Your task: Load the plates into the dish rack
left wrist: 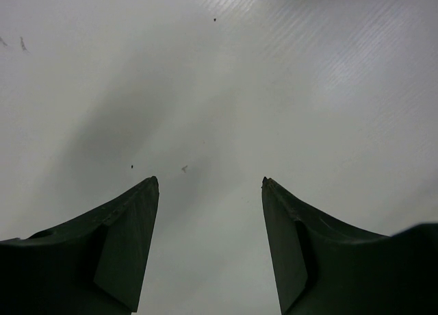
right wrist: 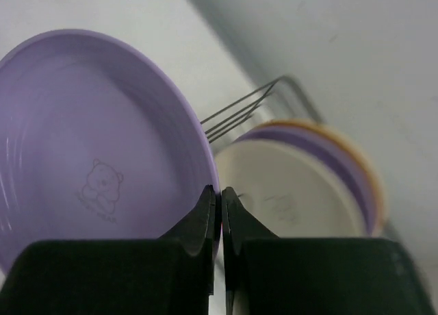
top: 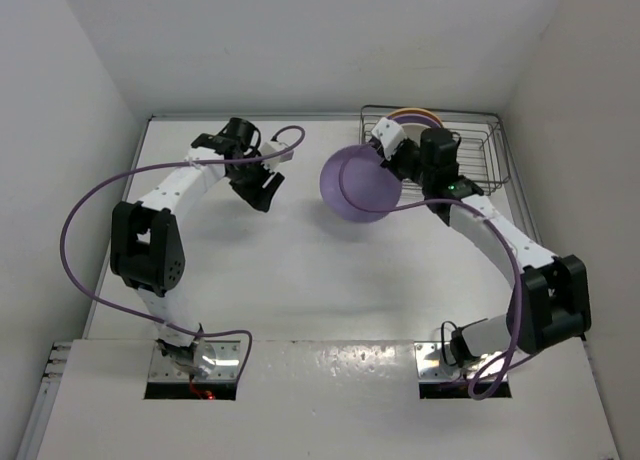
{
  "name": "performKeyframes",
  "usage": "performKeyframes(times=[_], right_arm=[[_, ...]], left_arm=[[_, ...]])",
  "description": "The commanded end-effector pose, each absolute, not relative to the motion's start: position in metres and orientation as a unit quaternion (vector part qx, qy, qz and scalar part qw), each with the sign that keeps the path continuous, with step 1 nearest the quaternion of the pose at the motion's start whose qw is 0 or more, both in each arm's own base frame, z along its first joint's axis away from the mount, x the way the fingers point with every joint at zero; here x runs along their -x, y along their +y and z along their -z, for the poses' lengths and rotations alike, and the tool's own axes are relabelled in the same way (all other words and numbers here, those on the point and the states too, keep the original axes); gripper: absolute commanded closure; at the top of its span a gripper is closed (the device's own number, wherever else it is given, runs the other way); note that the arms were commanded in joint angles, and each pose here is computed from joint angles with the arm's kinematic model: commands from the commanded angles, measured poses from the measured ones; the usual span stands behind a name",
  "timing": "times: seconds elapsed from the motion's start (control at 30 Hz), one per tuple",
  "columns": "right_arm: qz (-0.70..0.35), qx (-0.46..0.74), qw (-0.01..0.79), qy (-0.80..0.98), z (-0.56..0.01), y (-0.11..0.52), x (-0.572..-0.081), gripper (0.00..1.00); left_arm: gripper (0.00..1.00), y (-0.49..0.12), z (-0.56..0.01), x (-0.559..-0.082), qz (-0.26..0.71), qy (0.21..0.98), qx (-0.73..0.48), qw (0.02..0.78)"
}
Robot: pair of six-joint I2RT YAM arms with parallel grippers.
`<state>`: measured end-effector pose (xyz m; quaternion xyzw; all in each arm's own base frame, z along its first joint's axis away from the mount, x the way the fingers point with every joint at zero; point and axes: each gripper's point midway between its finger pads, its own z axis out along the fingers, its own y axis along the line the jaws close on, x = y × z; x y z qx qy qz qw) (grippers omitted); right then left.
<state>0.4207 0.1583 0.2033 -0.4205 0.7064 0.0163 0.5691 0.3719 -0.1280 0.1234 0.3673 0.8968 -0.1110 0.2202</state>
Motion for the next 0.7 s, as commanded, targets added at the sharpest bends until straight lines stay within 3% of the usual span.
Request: performKeyframes(times=[0.0,0.2,0.33,0.67], right_arm=[[0.051,0.461,0.683,0.565,-0.317,0.150,-0.448,1.00],[0.172,0.542,0.687,0.452,-0.360,0.123,-0.471,1.00],[0.262,0.572,0.650,0.427,-0.354,0.088,-0.491,1.00],[0.339,0.618,0.598,0.380,-0.319,0.073,-0.518,1.00]], left_arm=[[0.33,-0.123,-0.138,-0.376,0.113,0.893,-0.359,0.247],[0.33,-0.122,-0.138,-0.377,0.108,0.894,-0.358,0.246],[0.33,-0.117,-0.134,-0.379,0.103,0.898,-0.353,0.242],[0.33,-0.116,-0.127,-0.385,0.101,0.902,-0.352,0.228]])
